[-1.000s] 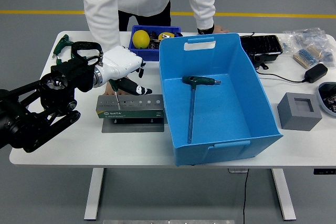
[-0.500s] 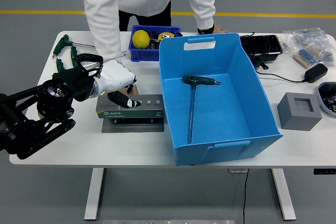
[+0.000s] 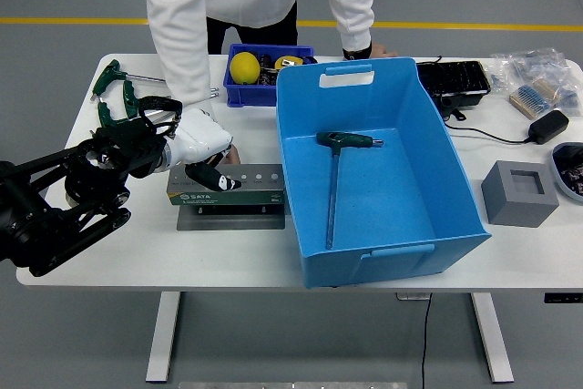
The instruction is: Lift tool from toolbox,place it in box,lift tool from toolbox,place it in box
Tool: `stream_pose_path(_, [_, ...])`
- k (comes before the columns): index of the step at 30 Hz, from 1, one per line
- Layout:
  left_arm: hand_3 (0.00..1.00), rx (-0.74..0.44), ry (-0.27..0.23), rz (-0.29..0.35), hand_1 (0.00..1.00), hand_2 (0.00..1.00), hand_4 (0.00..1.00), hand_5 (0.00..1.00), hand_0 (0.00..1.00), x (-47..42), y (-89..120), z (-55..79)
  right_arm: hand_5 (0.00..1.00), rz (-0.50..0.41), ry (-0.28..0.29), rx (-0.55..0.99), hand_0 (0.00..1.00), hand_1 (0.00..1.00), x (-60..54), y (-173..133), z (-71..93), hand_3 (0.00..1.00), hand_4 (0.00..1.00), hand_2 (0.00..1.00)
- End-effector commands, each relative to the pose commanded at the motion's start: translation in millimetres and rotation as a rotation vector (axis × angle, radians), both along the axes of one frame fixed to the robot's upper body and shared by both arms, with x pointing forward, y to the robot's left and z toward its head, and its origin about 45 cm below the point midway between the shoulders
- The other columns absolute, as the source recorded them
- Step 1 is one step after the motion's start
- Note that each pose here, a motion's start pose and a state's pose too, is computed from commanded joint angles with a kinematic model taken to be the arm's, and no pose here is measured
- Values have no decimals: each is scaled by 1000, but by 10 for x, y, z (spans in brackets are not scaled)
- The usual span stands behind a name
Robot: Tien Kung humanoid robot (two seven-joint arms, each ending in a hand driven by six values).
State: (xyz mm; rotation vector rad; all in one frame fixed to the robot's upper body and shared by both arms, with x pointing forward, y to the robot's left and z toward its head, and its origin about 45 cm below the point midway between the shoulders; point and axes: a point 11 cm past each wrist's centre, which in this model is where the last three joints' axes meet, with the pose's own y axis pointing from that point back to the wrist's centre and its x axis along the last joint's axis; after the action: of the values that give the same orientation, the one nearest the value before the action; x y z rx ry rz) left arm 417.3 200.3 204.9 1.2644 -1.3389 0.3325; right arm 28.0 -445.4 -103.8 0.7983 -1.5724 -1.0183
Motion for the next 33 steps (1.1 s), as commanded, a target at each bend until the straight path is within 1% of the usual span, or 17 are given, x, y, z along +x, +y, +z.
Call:
stream_pose_path(11, [294,28,-4,13,525,424,837,948,752,40,73,-22,865,-1,0,0,713,669,7,-2,2,714,909,758])
stream_pose_path(16, [294,38,1,11,525,424,837,948,752,41,80,-39,865,-1,0,-1,713,669,8,-3,2,714,909,758])
stream_pose_path(17, [269,39,3,10,503,395,850,981,748,40,82,-42,866,-1,0,-1,713,669,8,-2,2,713,908,758])
stream_pose_path(22, [269,37,6,-3,503,395,850,981,748,36,77,-45,866,0,-1,0,713,669,13,-4,3,713,908,758])
stream_pose_path(23, [195,35,5,-5,373,296,889,998,738,35,75,-42,866,0,-1,0,713,669,14,-4,3,713,908,758])
stream_pose_path(28, [195,33,3,-11,373,296,889,998,738,36,73,-35,866,1,-1,0,713,669,15,-6,4,713,908,758])
stream_pose_path(29, [153,33,3,-11,298,227,889,990,709,36,76,-36,867,1,0,0,713,669,15,-5,4,713,908,758])
stream_pose_path(33, [153,34,5,-11,298,227,889,990,709,36,89,-46,867,1,0,0,713,669,14,-5,3,713,908,758])
